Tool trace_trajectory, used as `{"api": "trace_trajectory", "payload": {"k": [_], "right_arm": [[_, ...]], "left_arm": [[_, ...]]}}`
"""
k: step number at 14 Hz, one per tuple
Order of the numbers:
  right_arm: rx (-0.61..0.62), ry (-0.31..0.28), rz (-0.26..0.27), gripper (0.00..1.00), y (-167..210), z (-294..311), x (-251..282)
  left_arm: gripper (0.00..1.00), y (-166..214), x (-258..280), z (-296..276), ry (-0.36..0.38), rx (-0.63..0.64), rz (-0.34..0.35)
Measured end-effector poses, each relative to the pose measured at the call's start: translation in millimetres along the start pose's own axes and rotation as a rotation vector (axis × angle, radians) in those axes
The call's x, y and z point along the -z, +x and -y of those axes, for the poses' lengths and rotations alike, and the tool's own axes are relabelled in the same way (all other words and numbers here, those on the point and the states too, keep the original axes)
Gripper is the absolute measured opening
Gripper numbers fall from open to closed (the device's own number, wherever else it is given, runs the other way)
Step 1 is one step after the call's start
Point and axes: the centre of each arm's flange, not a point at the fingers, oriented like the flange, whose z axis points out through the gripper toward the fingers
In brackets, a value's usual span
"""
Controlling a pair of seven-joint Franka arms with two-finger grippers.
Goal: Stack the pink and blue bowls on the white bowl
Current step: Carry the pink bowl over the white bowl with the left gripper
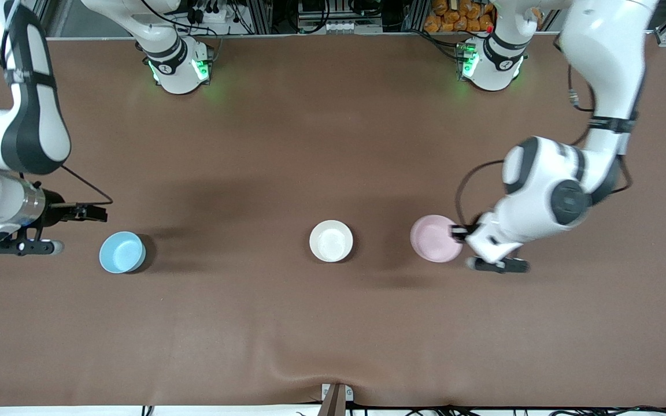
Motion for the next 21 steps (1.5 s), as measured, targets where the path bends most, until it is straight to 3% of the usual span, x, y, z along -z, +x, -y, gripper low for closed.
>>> {"api": "trace_trajectory", "payload": {"k": [6, 16, 21], "right_arm": [[0.042, -0.004, -0.04, 1.0, 11, -14, -10], [0.043, -0.005, -0.044, 1.0, 12, -14, -8], [0.062, 0.001, 0.036, 1.0, 18, -13, -58]], "left_arm": [[0.02, -31, -45, -116, 0.001, 0.073, 0.034], [0.02, -29, -106, -184, -0.083, 0.082, -0.047], [0.02, -21, -118, -178, -0.094, 0.095, -0.076]]}}
